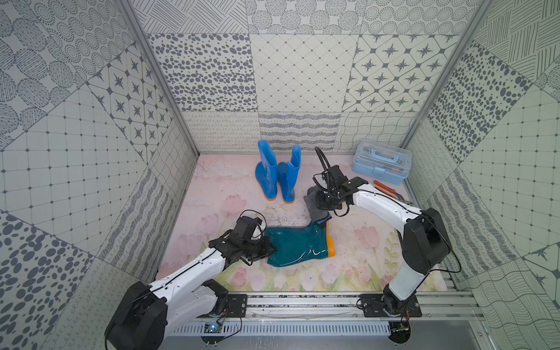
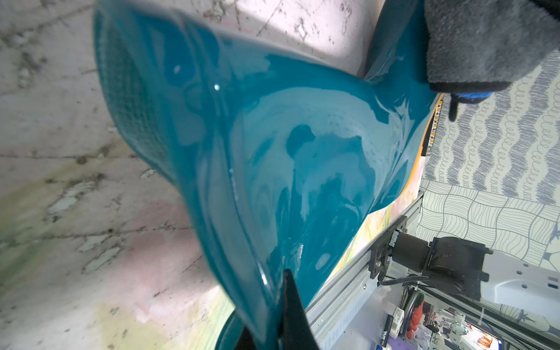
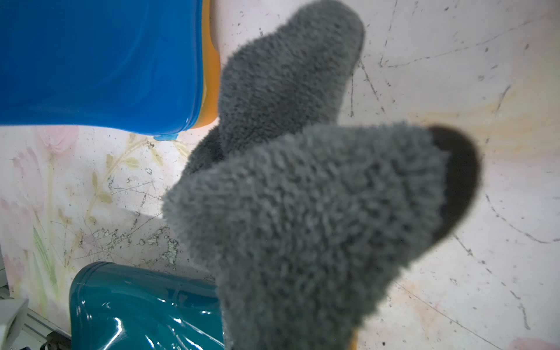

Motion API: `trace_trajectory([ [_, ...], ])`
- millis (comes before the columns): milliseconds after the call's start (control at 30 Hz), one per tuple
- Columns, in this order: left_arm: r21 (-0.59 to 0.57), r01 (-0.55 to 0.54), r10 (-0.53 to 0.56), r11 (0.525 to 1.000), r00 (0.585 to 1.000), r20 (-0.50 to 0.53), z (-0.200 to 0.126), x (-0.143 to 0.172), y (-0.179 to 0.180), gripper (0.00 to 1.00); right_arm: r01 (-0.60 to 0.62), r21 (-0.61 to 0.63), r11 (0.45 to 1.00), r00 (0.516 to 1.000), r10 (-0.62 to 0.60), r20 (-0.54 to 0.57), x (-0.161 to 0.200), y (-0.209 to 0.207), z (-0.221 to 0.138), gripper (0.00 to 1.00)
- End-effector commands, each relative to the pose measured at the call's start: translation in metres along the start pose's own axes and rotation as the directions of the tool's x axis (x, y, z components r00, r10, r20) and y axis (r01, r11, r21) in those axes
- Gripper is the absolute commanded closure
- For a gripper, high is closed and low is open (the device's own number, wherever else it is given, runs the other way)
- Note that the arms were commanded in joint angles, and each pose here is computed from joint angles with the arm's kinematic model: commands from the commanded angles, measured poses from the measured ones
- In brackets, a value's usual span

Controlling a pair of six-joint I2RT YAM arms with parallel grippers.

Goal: Wipe the rubber boots with a cloth
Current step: Wipe the dirt off the rubber boot.

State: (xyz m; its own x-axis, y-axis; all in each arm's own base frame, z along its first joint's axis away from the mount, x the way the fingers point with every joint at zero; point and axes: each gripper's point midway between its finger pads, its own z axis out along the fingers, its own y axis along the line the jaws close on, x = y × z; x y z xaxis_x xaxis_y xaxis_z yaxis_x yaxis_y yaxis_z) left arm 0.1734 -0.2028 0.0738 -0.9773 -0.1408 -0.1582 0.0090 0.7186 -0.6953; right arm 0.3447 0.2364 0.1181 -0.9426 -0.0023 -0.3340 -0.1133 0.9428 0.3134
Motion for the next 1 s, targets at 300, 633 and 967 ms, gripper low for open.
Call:
trace_trajectory([
  [300, 0.028, -0.011, 0.01, 1.0, 0.999, 0.037, -0.001, -0.003, -0.004, 1.0, -0.019, -0.055, 0.998, 0.999, 0.016, -0.05, 0.174, 0.029, -0.035, 1.0],
  [633, 0.043, -0.019, 0.018, 0.999, 1.0, 0.007, 0.006, -0.006, -0.01, 1.0, -0.047, -0.071, 0.996, 0.999, 0.047, 0.006, 0.121, 0.008, -0.038, 1.0],
  [967, 0.033, -0.011, 0.01, 0.999, 0.999, 0.033, 0.001, -0.004, -0.006, 1.0, 0.032, 0.005, 0.999, 0.999, -0.033, 0.035, 0.008, -0.009, 0.008, 1.0],
])
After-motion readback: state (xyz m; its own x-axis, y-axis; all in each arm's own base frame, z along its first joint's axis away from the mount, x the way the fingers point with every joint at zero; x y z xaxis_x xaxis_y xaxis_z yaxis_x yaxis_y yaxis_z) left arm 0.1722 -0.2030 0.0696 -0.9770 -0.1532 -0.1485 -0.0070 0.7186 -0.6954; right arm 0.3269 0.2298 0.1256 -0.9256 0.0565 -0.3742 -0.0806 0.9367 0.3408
